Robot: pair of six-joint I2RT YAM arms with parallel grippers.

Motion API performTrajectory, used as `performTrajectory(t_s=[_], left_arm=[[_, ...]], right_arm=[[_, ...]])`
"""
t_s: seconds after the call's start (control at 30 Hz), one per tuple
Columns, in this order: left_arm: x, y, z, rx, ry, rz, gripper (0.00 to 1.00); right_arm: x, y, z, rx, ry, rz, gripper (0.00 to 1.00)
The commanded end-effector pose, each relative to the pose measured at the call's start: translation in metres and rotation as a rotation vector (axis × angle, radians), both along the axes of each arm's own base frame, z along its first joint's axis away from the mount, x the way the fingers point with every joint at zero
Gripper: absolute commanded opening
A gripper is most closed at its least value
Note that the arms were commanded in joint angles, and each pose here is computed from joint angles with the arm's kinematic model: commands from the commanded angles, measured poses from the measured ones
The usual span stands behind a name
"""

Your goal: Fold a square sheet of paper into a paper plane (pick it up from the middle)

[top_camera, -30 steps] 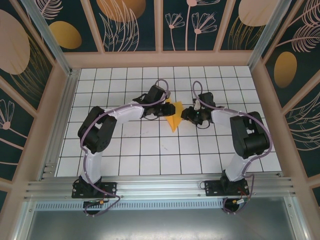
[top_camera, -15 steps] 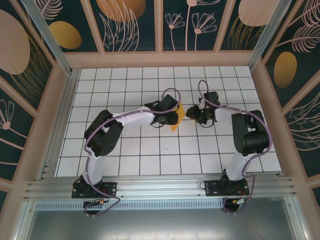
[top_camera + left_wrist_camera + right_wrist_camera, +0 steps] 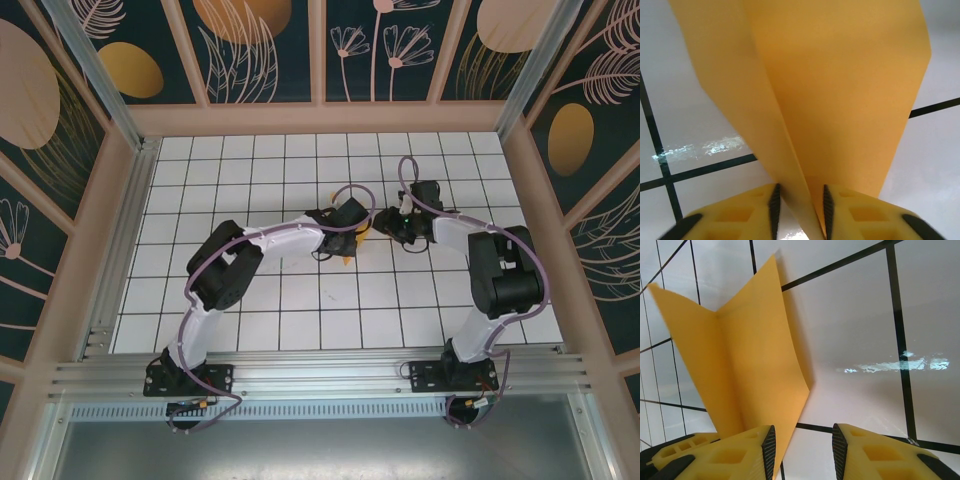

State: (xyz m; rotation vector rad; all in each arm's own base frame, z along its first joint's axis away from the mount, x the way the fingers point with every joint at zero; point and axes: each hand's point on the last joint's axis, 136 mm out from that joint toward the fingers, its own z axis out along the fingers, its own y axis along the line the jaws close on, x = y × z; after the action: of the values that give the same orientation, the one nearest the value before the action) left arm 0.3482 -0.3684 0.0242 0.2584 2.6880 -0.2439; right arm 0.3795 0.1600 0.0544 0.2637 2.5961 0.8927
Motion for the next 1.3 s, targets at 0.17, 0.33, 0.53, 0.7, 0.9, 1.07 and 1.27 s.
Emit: performTrajectory(t_s=[0.17, 0.33, 0.53, 0.7, 0.9, 1.07, 1.27], left_arm=[[-0.002, -0.006, 0.010, -0.029, -0.020, -0.006, 0.11], [-0.007, -0.018, 0.035, -0.200, -0.035, -0.016, 0.06], [-0.010, -0.022, 0.061, -0.556, 0.029, 0.000, 0.05], [-0.016, -0.019, 0.074, -0.828, 0.101, 0.014, 0.06], [-0.028, -0.019, 0.074, -1.055, 0.192, 0.033, 0.06], [-0.036, -0.019, 0.063, -1.139, 0.253, 0.062, 0.06], [-0.037, -0.009, 0.038, -1.049, 0.257, 0.110, 0.09]], right_arm=[[-0.006, -0.002, 0.007, 0.008, -0.013, 0.018, 0.39], [-0.007, -0.010, 0.027, -0.003, -0.049, 0.000, 0.38], [-0.015, -0.022, 0.070, -0.032, -0.141, -0.015, 0.41], [-0.031, -0.039, 0.066, -0.091, -0.110, -0.068, 0.42], [-0.055, -0.040, 0.038, -0.072, -0.026, -0.067, 0.38], [-0.064, -0.013, 0.039, 0.047, -0.030, 0.029, 0.22], [-0.064, 0.013, 0.040, 0.065, -0.028, 0.103, 0.15]])
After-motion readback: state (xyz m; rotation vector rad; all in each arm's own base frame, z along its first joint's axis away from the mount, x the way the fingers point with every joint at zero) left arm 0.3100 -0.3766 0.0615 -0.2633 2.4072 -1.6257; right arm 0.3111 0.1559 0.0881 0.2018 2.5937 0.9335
